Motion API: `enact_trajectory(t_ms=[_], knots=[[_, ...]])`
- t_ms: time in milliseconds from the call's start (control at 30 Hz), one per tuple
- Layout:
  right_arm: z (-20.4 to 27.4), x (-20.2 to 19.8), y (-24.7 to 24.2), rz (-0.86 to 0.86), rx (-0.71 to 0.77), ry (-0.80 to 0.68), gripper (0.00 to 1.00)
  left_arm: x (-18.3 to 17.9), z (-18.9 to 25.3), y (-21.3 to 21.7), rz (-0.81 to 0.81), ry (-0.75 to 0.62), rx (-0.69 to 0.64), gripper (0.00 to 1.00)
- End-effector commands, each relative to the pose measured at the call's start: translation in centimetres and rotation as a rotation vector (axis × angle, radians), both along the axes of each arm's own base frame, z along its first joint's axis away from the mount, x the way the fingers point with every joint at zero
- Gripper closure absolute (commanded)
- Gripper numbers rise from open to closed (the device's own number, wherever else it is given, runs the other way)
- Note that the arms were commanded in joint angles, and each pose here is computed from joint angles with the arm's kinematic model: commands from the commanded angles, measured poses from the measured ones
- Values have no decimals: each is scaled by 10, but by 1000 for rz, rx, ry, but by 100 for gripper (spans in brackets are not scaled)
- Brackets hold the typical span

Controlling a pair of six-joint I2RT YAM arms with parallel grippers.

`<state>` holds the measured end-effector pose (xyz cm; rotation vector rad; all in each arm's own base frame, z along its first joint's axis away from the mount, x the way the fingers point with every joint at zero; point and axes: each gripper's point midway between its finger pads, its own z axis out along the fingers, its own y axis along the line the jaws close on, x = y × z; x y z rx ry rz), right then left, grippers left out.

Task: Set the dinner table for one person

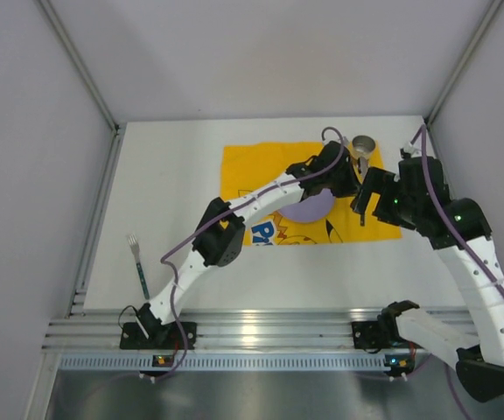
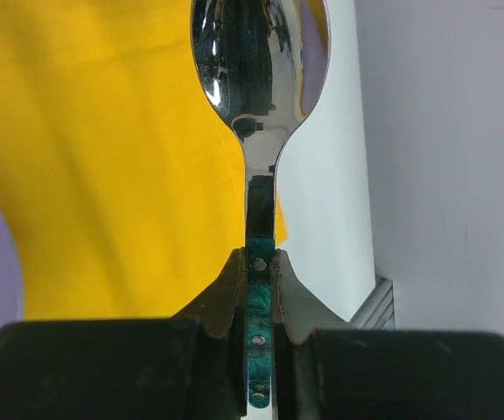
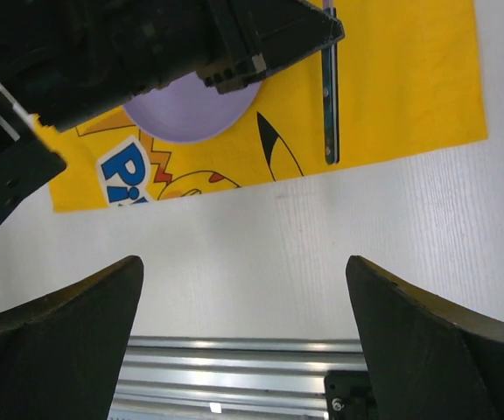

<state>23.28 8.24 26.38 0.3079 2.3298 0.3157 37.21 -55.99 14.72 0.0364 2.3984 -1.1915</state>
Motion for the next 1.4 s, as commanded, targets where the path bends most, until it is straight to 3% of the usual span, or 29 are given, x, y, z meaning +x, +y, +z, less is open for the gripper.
enact_trajectory(t_ms=[0, 233, 533, 633, 667, 833, 1033, 1100, 1200, 1233, 1267, 1300, 1333, 1367], knots=[[2, -27, -20, -58, -32, 35, 0, 32, -19, -13, 80, 66, -97, 100], [-1, -60, -36, -80, -59, 47, 0, 50, -40, -12, 143, 19, -70, 100], [-15, -61, -32, -59, -58, 81, 0, 51, -63, -11, 101, 24, -37, 100], [-17, -59, -30, -47, -58, 85, 0, 50, -61, -10, 91, 18, -38, 87], [-17, -57, -29, -44, -55, 86, 0, 50, -54, -11, 88, 10, -49, 79], [-17, -53, -25, -36, -44, 81, 0, 58, -23, -12, 93, -19, -117, 60], [-14, -49, -22, -39, -25, 64, 0, 52, 41, -17, 64, -44, -243, 57], [-11, -46, -21, -41, -18, 50, 0, 45, 81, -10, 30, -69, -284, 57], [-5, -38, -18, -39, -7, 23, 0, 38, 134, 29, 4, -142, -261, 52], [-4, -36, -16, -33, 1, 21, 0, 37, 108, 48, 5, -128, -176, 48], [-4, -33, -14, -28, 4, 17, 0, 41, 144, 84, 41, -172, -178, 43], [-3, -28, -9, -16, 20, 8, 0, 39, 95, 118, 96, -90, -39, 41], [-6, -24, -6, -8, 23, 20, 0, 39, 85, 148, 129, -100, 36, 39], [-8, -20, -3, -1, 31, 23, 0, 43, 107, 195, 203, -127, 60, 39]])
